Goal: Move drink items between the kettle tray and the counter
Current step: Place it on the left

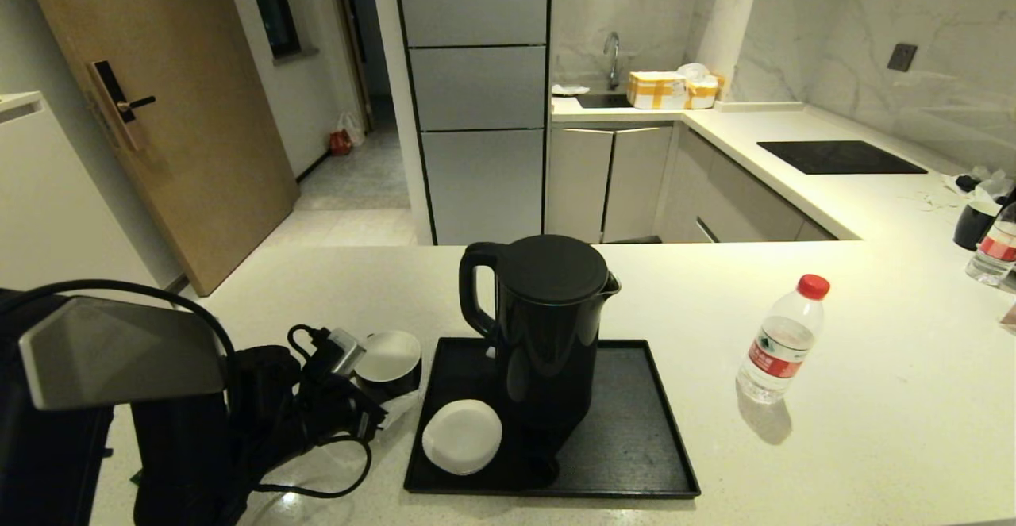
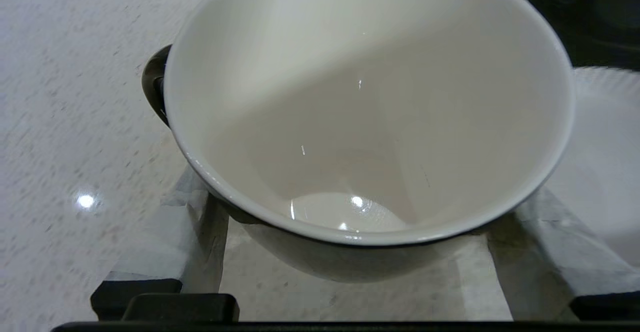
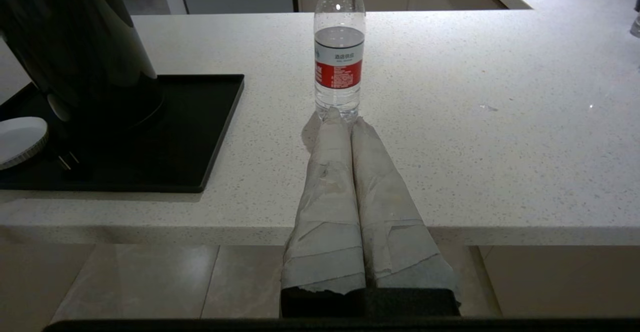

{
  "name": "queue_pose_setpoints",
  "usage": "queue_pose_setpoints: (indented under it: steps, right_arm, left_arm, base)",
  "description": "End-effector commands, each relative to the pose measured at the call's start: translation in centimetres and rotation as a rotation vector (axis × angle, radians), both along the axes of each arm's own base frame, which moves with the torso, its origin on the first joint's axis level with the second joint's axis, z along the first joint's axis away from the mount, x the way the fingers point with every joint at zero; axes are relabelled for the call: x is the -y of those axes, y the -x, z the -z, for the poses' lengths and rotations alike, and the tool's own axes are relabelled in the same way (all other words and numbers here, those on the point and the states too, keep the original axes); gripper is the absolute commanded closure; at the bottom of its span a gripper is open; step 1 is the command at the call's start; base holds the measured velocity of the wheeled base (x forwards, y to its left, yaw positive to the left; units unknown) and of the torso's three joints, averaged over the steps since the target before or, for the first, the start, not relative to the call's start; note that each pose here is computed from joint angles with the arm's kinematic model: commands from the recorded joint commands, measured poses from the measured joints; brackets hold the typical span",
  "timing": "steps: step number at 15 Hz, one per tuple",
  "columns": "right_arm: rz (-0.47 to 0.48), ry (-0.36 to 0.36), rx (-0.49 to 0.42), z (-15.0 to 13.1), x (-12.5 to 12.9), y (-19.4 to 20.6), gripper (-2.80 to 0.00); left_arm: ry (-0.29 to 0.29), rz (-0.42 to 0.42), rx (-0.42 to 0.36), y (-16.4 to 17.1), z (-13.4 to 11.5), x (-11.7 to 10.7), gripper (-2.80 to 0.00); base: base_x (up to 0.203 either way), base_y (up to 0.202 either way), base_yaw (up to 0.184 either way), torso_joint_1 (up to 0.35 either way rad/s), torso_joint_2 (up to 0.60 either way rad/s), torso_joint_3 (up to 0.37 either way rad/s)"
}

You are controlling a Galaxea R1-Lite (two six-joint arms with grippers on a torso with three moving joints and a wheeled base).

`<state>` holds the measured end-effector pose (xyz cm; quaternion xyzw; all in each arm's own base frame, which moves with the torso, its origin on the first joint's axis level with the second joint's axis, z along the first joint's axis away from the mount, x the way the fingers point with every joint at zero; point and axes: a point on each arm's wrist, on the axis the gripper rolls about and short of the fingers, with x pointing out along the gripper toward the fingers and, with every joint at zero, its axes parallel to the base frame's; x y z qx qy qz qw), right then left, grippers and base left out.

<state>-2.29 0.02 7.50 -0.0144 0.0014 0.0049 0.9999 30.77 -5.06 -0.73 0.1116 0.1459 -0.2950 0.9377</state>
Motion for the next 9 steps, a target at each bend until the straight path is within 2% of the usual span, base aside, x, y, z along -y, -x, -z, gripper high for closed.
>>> queue_pose_setpoints:
  steps: [1, 9]
  right_arm:
    - [-0.002, 0.0, -0.002, 0.0, 0.0, 0.0, 0.0]
    - [-0.002, 0.0, -0.002, 0.0, 0.0, 0.0, 0.0]
  left_arm:
    - [-0.005, -0.016, -0.008, -0.1, 0.5, -0.6, 0.0]
    - [-0.014, -0.022, -0.048, 0.2, 1.6, -0.8, 0.0]
  base:
    - [0.0, 0.0, 0.0, 0.0, 0.0, 0.0]
    - [0.0, 0.0, 0.0, 0.0, 0.0, 0.0]
